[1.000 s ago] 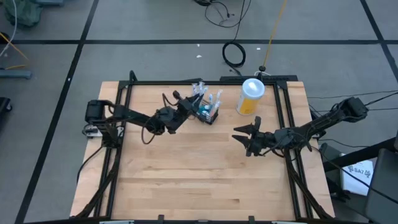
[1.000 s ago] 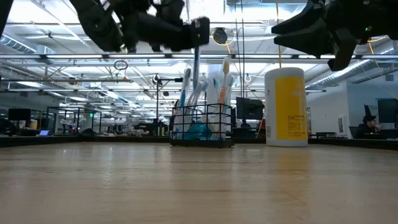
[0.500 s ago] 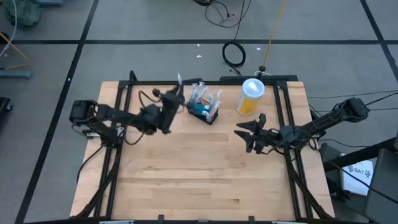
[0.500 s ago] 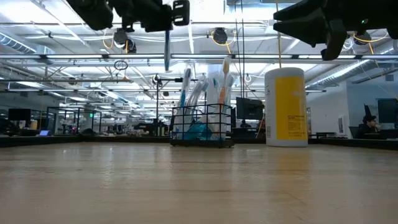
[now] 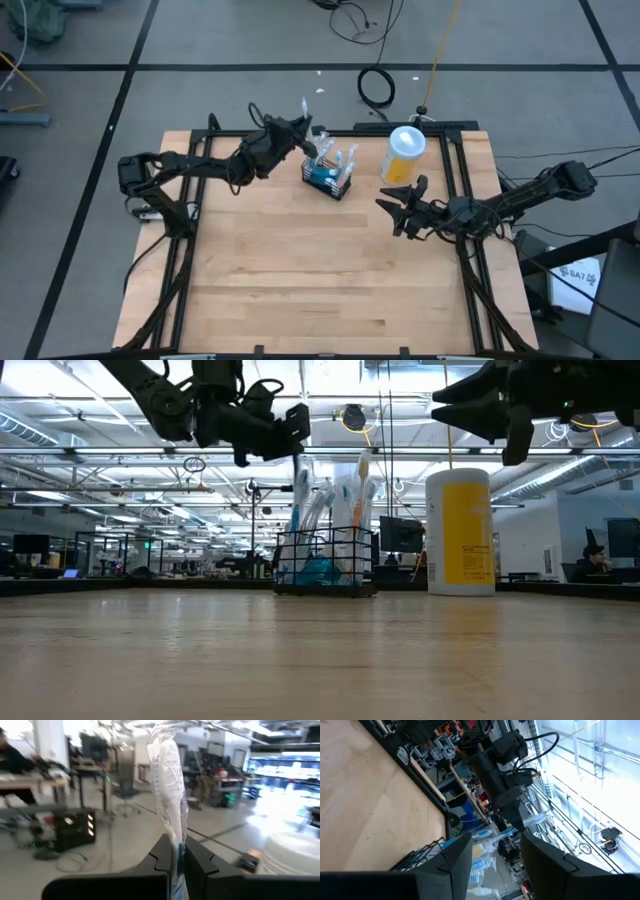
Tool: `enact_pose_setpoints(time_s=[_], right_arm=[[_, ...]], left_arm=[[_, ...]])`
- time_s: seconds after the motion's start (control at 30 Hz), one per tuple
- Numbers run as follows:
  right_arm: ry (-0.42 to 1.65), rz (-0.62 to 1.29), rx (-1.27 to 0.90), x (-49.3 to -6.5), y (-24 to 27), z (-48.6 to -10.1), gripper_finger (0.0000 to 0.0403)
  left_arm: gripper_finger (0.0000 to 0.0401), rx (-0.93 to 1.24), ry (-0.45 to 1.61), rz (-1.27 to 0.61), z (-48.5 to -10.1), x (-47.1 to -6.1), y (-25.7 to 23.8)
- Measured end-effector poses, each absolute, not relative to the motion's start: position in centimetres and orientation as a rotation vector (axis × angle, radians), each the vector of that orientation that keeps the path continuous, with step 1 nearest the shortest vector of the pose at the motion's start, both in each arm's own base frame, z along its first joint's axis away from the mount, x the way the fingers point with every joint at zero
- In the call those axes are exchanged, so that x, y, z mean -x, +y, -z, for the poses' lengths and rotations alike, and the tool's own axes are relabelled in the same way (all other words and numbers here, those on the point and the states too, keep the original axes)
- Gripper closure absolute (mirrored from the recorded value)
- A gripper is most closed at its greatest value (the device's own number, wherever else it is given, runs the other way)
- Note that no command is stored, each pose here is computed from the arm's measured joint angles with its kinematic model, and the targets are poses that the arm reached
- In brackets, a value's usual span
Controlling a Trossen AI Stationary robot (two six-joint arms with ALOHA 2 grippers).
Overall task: Pick & Place toothbrushing station
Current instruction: Put the blue toothbrush into the black organizer
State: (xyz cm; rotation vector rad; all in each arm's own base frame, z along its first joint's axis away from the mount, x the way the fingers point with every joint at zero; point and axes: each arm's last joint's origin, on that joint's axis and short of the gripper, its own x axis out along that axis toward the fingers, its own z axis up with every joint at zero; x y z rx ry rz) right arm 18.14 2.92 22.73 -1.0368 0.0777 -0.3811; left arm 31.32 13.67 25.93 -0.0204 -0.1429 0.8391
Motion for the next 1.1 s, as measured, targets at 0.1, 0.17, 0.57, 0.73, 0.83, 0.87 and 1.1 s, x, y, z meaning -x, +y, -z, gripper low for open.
enact_pose_setpoints(time_s=[0.1, 0.17, 0.57, 0.73, 0.83, 0.87, 1.1], right_arm=[[0.077, 0.387, 1.013, -18.2, 2.8, -22.7, 0.0243], [0.072, 0.388, 0.990, -18.2, 2.8, -22.7, 0.0243], [0.077, 0.383, 0.985, -18.2, 2.8, -22.7, 0.0243], [0.078, 0.383, 0.986, -18.2, 2.8, -22.7, 0.0243], [0.079, 0.382, 0.986, -18.2, 2.8, -22.6, 0.0243], [0.081, 0.381, 0.987, -18.2, 2.8, -22.6, 0.0243], [0.082, 0.381, 0.988, -18.2, 2.8, -22.6, 0.0243]], left_arm=[[0.0389, 0.075, -0.097, -0.814, -25.3, -31.3, 13.9], [0.0389, 0.084, -0.062, -0.814, -24.6, -31.6, 13.9], [0.0389, 0.100, 0.049, -0.817, -21.2, -32.9, 13.9], [0.0376, 0.102, 0.125, -0.817, -20.3, -33.0, 13.6], [0.0379, 0.090, 0.185, -0.818, -19.8, -33.0, 13.2], [0.0383, 0.089, 0.199, -0.815, -19.7, -33.0, 13.1], [0.0380, 0.105, 0.286, -0.805, -18.9, -33.0, 12.5]])
